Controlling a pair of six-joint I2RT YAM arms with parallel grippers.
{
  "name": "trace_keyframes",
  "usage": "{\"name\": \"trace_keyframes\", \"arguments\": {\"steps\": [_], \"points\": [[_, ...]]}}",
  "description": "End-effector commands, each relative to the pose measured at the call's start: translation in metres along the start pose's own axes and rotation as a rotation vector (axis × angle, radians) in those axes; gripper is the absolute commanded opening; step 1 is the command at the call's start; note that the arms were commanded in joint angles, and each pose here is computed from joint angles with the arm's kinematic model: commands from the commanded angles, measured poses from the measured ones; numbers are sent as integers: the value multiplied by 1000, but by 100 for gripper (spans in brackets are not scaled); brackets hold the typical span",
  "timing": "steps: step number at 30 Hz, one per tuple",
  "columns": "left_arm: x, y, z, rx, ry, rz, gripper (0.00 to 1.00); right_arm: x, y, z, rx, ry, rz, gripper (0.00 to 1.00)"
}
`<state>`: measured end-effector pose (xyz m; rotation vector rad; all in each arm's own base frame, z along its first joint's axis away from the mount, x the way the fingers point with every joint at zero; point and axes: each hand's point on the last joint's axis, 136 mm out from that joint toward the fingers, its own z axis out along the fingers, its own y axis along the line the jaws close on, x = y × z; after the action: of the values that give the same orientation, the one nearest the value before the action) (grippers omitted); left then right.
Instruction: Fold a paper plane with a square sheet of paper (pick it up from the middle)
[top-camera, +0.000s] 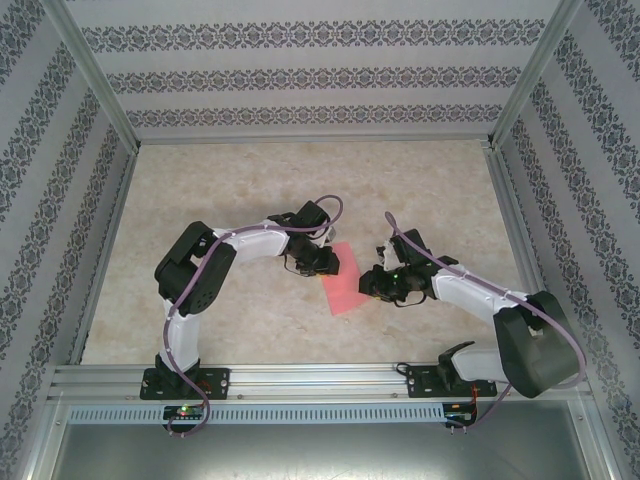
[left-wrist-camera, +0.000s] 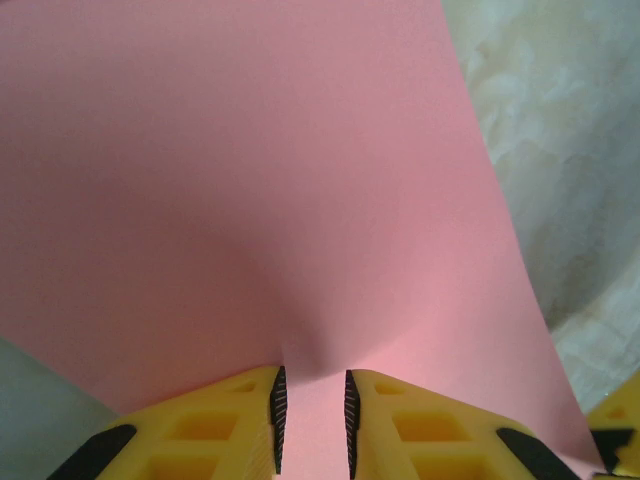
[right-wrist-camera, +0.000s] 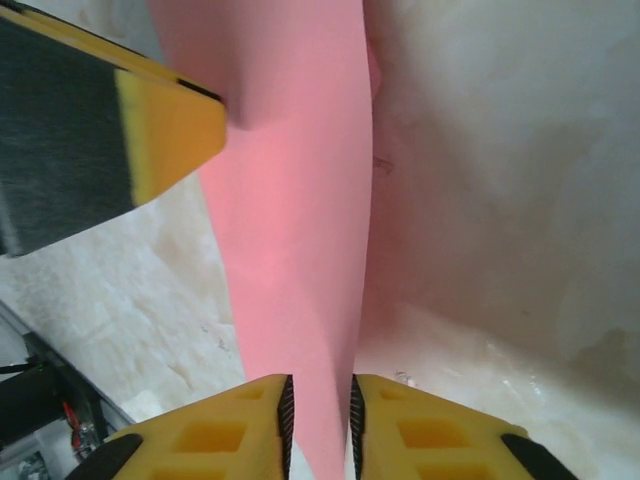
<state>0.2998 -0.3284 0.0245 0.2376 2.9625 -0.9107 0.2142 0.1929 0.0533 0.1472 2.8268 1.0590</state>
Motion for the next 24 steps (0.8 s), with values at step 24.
{"name": "trace_keyframes", "arguments": {"steps": [24], "points": [[6, 2, 10, -10, 48, 29, 26, -19, 39, 21, -169, 13, 39, 2]]}}
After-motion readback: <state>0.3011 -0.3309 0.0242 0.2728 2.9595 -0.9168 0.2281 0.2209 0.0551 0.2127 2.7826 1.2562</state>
